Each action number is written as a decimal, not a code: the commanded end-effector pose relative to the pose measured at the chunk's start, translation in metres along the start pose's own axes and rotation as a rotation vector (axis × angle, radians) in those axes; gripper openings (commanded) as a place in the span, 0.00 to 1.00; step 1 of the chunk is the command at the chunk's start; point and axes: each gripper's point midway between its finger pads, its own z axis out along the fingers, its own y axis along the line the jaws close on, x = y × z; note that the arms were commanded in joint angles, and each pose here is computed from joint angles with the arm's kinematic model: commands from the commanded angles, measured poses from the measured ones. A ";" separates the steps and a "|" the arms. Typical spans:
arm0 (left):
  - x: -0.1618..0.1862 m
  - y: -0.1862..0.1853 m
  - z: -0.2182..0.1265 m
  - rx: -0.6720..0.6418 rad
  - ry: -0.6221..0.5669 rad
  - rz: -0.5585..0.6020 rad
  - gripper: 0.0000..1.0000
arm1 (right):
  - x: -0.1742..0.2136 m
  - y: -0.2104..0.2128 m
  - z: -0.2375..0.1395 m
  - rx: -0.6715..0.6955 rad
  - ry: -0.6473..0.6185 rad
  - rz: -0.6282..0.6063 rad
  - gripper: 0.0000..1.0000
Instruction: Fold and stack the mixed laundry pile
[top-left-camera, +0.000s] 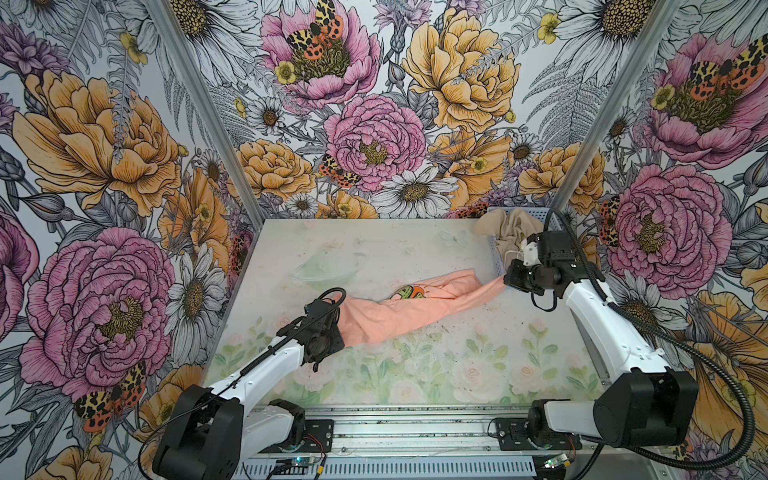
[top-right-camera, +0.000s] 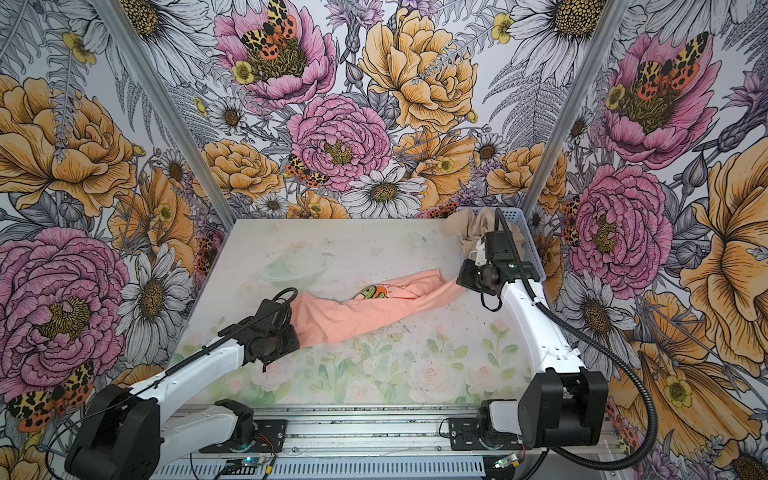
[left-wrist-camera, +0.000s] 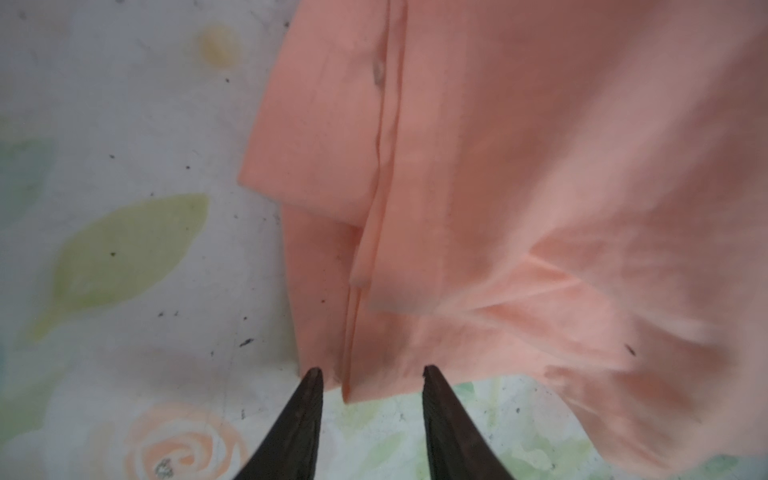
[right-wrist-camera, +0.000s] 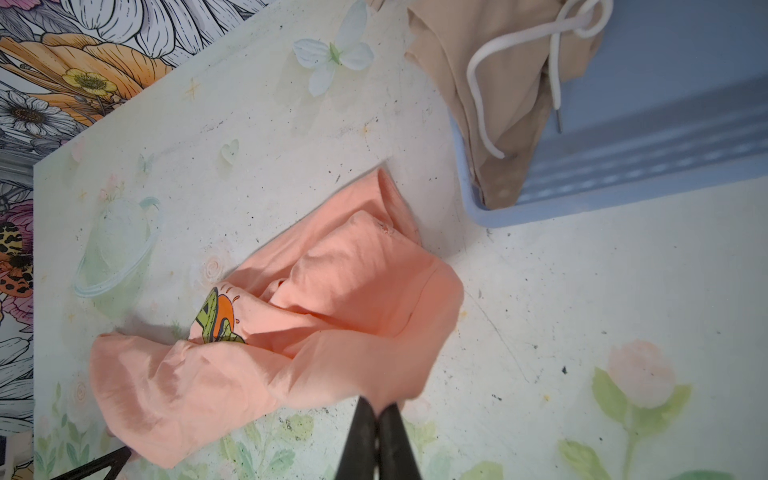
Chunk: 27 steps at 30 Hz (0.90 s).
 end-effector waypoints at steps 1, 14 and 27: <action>0.000 -0.002 0.006 0.015 0.001 -0.008 0.41 | -0.004 0.005 -0.007 -0.011 -0.036 -0.018 0.00; 0.002 -0.003 0.009 0.017 0.004 -0.005 0.32 | 0.000 0.004 -0.006 -0.013 -0.032 -0.019 0.00; 0.003 -0.006 -0.001 0.032 -0.007 0.003 0.34 | 0.000 0.004 -0.007 -0.016 -0.035 -0.022 0.00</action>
